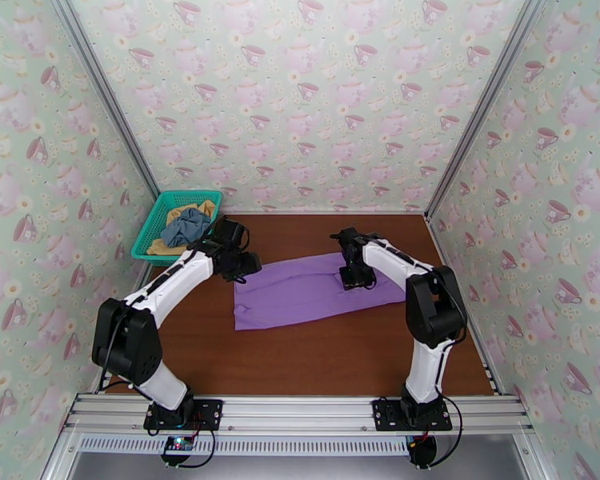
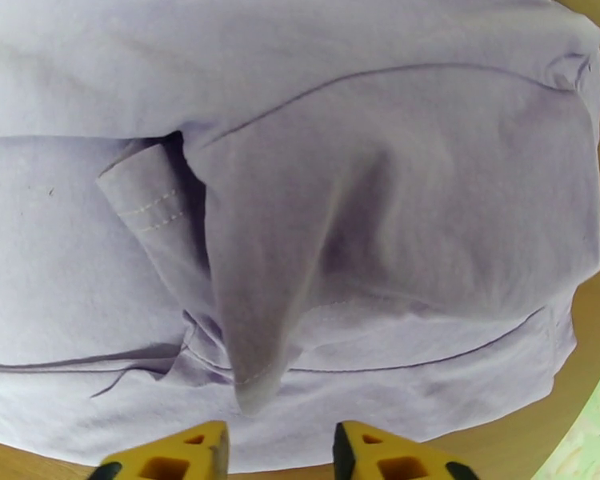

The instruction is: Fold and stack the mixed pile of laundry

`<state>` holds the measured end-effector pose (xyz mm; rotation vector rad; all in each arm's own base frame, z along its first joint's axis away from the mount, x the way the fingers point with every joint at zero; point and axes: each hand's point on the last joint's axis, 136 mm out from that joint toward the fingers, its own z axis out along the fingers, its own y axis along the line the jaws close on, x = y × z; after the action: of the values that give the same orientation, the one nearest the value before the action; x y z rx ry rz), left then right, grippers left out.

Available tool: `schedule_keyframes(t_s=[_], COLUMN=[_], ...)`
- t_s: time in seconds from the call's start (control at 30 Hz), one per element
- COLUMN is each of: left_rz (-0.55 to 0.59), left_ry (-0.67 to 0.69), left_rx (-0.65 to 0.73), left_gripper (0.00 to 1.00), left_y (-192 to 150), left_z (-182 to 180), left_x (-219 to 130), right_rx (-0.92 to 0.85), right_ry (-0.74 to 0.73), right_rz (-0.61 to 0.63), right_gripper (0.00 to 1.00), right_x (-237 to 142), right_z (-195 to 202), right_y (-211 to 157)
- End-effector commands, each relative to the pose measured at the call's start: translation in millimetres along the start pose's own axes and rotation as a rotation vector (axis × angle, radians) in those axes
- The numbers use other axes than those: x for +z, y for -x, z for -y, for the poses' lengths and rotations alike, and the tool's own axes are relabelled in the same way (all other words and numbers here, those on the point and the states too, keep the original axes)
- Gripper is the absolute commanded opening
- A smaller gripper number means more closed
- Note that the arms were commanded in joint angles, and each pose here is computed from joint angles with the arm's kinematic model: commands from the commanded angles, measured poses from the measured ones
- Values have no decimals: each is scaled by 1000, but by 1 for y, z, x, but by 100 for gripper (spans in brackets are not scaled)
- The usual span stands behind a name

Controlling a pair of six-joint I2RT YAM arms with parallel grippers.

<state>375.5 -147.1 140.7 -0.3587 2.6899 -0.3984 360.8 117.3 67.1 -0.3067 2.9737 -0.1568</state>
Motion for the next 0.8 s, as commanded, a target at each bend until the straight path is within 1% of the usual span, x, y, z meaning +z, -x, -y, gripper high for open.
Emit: schedule_keyframes(t_s=[0.0,0.07,0.1,0.17,0.23,0.33,0.4,0.47,0.57,0.7,0.77], left_rz=[-15,-30,-39,-46,-54,-53,-53,-61,-71,-82,-99], left_ry=[51,83,100,114,125,145,156,164,170,169,161], left_rx=[-18,-49,-70,-110,-139,-152,-150,-154,-146,-135,-134], left_gripper=[57,53,53,53,55,63,67,67,67,67,66], left_y=[-8,-12,-15,-15,-14,-5,2,8,20,33,33], left_z=[-15,-28,-36,-50,-61,-68,-70,-73,-76,-76,-76], left_x=[5,12,17,29,40,50,55,63,75,91,98], right_rx=[69,100,108,94,37,-63,-102,-129,-158,-201,-227], right_ry=[90,189,253,353,418,451,452,462,488,544,554], right_rz=[121,158,178,193,195,225,234,214,182,179,178], right_gripper=[42,40,40,40,41,47,48,48,45,46,47], right_x=[-37,-47,-51,-55,-59,-69,-69,-61,-53,-61,-64], right_z=[-9,-26,-41,-78,-126,-196,-228,-257,-294,-337,-354], right_y=[8,5,4,-4,-15,-28,-32,-35,-39,-45,-50])
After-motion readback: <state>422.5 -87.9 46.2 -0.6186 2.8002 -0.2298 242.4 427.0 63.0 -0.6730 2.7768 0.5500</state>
